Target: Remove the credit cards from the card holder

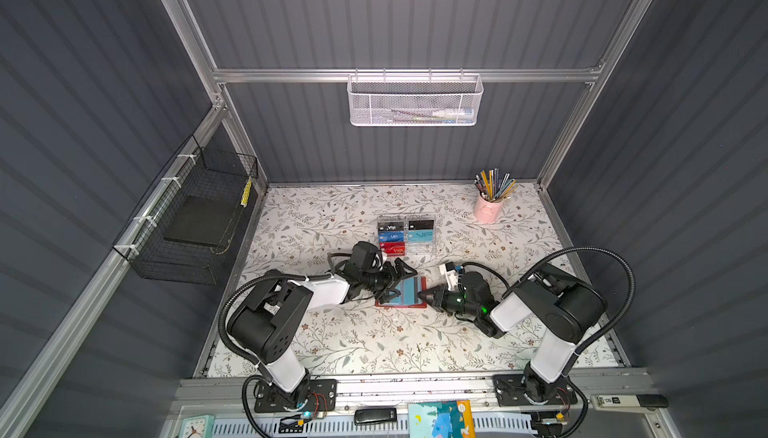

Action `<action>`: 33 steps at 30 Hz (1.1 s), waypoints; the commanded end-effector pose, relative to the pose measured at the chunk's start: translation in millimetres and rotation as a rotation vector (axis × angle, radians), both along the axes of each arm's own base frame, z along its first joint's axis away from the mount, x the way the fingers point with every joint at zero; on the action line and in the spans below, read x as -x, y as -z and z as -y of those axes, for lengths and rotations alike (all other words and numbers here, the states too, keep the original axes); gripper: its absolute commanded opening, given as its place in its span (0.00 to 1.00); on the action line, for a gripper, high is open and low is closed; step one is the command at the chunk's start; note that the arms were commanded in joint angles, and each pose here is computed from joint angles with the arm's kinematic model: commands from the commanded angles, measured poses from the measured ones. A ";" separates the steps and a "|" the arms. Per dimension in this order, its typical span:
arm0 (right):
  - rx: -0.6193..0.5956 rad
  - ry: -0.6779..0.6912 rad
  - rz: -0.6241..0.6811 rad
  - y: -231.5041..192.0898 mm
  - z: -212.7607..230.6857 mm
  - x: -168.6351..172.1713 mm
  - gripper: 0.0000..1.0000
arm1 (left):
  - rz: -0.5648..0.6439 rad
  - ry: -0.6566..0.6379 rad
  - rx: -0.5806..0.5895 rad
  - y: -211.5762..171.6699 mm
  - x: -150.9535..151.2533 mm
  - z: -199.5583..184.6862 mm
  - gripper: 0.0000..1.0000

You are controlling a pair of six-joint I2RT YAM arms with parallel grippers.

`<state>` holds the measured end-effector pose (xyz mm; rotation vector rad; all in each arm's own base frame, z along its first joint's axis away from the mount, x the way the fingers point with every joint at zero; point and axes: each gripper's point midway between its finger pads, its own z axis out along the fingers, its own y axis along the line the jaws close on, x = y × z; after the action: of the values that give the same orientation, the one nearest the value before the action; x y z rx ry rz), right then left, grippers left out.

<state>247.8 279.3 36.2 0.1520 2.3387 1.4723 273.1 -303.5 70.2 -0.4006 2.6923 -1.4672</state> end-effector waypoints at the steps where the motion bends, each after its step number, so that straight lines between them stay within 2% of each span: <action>1: -0.032 -0.024 0.024 -9.3 -5.8 -2.0 0.00 | -0.056 0.005 -0.136 25.3 9.4 -20.0 1.00; 10: -0.033 -0.015 0.012 -6.9 -4.8 -3.6 0.00 | -0.064 0.047 -0.129 32.6 11.4 -15.3 1.00; 18: -0.039 -0.012 0.005 -4.8 -5.9 -4.9 0.00 | -0.011 0.040 -0.062 -0.3 2.6 -5.4 1.00; 25: -0.095 -0.005 0.011 -11.6 -4.5 -6.1 0.00 | -0.005 0.033 0.013 -9.9 0.1 5.7 1.00; 33: -0.125 0.012 0.012 -12.4 0.1 -9.4 0.00 | 0.012 0.028 0.023 -16.7 -0.6 7.6 1.00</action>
<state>256.2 279.2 39.6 0.2085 2.2805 1.5760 276.4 -309.2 77.4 -0.3658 2.7027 -1.4758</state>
